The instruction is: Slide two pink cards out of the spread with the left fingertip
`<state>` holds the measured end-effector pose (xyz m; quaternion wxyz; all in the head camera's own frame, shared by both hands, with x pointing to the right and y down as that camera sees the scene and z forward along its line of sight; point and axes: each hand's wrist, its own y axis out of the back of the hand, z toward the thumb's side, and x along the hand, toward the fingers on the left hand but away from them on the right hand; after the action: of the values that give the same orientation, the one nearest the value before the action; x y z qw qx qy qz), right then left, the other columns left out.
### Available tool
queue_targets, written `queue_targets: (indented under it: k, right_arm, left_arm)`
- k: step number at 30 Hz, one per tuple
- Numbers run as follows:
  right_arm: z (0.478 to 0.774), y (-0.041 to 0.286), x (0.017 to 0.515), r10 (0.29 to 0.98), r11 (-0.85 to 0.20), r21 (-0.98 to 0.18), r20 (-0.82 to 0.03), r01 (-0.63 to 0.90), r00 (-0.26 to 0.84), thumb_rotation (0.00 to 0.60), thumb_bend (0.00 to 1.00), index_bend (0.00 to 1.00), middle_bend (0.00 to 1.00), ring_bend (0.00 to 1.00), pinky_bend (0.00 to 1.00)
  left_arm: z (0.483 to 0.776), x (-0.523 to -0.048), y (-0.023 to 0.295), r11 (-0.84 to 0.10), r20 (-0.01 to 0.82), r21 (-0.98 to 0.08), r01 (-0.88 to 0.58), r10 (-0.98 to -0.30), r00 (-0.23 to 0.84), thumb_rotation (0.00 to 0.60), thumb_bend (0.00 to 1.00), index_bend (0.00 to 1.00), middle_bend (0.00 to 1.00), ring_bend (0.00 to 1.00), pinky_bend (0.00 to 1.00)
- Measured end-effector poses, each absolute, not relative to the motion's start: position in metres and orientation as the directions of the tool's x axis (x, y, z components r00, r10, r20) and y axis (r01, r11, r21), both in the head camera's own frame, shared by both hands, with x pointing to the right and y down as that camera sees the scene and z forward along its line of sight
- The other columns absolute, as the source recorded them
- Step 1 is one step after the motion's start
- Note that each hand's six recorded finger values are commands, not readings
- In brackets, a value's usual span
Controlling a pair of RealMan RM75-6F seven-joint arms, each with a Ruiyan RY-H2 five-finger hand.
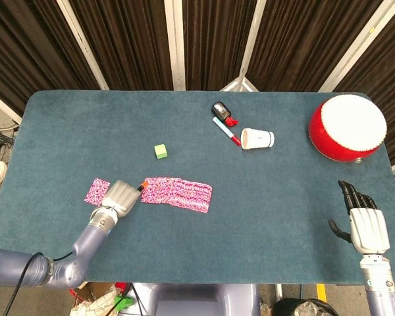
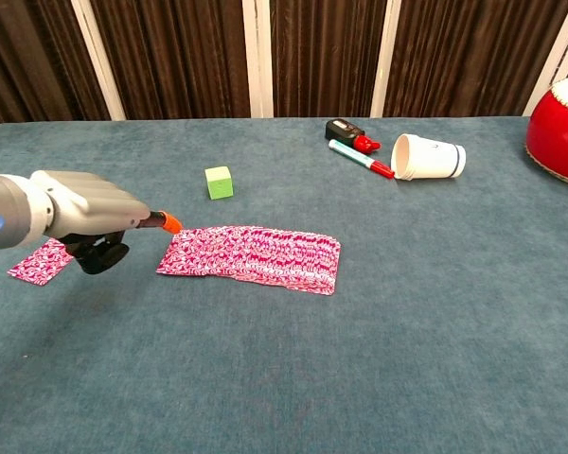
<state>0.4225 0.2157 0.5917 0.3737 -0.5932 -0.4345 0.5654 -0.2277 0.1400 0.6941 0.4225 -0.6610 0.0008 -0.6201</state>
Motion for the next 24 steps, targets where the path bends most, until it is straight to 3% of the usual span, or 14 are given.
queue_targets:
  k: [24]
  right_arm:
    - [0.591,0.216,0.425,0.938,-0.342,-0.934,-0.346,0.099,-0.022,0.600,0.28,0.01,0.15,0.23,0.24]
  left_arm:
    - [0.713,-0.214,0.150,-0.642,0.842,-0.518,0.565,-0.498,0.206,0.600,0.92,0.08,0.86,0.80,0.70]
